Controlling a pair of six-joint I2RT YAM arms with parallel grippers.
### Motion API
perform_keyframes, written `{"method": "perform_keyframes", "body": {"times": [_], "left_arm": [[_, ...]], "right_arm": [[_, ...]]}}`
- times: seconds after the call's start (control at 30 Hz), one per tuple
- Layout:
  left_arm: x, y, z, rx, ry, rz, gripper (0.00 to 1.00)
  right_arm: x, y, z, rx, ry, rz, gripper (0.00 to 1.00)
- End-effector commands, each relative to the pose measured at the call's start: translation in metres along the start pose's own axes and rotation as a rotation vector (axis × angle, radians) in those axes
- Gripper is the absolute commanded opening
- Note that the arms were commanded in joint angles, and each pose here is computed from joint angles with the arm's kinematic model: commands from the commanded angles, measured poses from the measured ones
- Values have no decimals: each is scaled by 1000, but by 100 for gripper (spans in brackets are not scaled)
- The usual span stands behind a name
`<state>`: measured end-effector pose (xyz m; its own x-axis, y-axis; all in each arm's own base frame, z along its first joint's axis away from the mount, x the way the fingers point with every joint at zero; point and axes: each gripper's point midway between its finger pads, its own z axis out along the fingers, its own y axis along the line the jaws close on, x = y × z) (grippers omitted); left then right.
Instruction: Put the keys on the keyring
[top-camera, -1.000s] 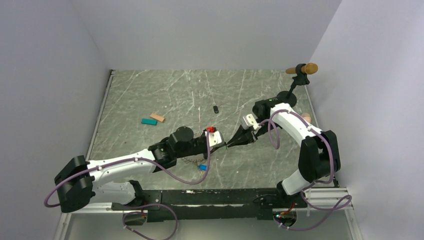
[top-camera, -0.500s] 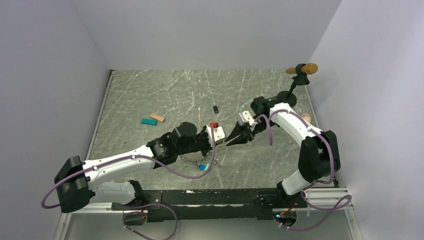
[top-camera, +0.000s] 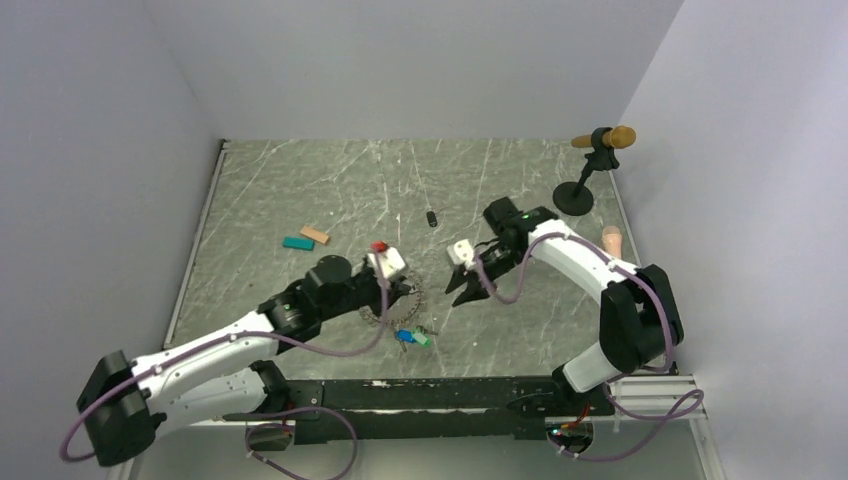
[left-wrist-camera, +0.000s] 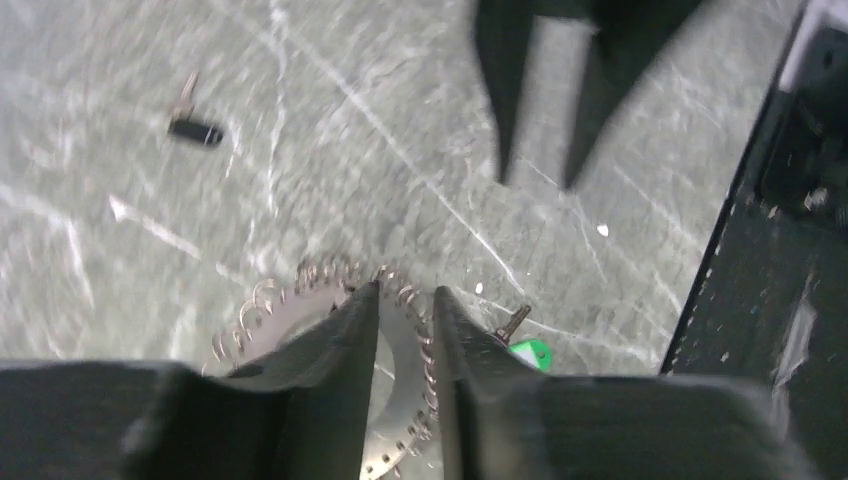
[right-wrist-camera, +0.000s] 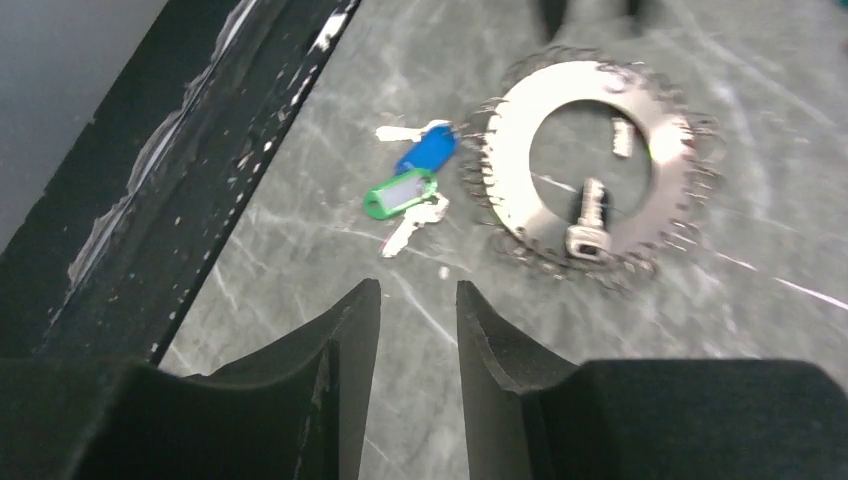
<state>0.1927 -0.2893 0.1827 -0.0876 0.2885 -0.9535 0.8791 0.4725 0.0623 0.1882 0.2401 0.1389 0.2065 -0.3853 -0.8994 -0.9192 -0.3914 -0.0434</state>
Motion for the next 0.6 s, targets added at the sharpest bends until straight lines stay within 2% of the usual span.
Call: {"method": "perform_keyframes", "body": {"times": [0.0, 0.07, 0.13, 0.37, 0.43, 0.57], "left_arm": [[-3, 39, -29, -154, -73, -225, 49], [6, 62, -46, -265, -46, -274, 63], [8, 79, -66, -363, -4, -274, 72], [3, 122, -129, -628, 102, -23, 85], [11, 131, -138, -698, 103, -2, 88], [13, 133, -144, -728, 97, 0, 89]], "right_arm": [[8, 1, 31, -33, 134, -86, 39], [7, 5, 48, -80, 148, -96, 38], [8, 7, 68, -115, 190, -120, 38], [21, 8, 114, -130, 380, -155, 41], [28, 10, 123, -134, 429, -164, 41], [33, 6, 129, -109, 481, -160, 39]]}}
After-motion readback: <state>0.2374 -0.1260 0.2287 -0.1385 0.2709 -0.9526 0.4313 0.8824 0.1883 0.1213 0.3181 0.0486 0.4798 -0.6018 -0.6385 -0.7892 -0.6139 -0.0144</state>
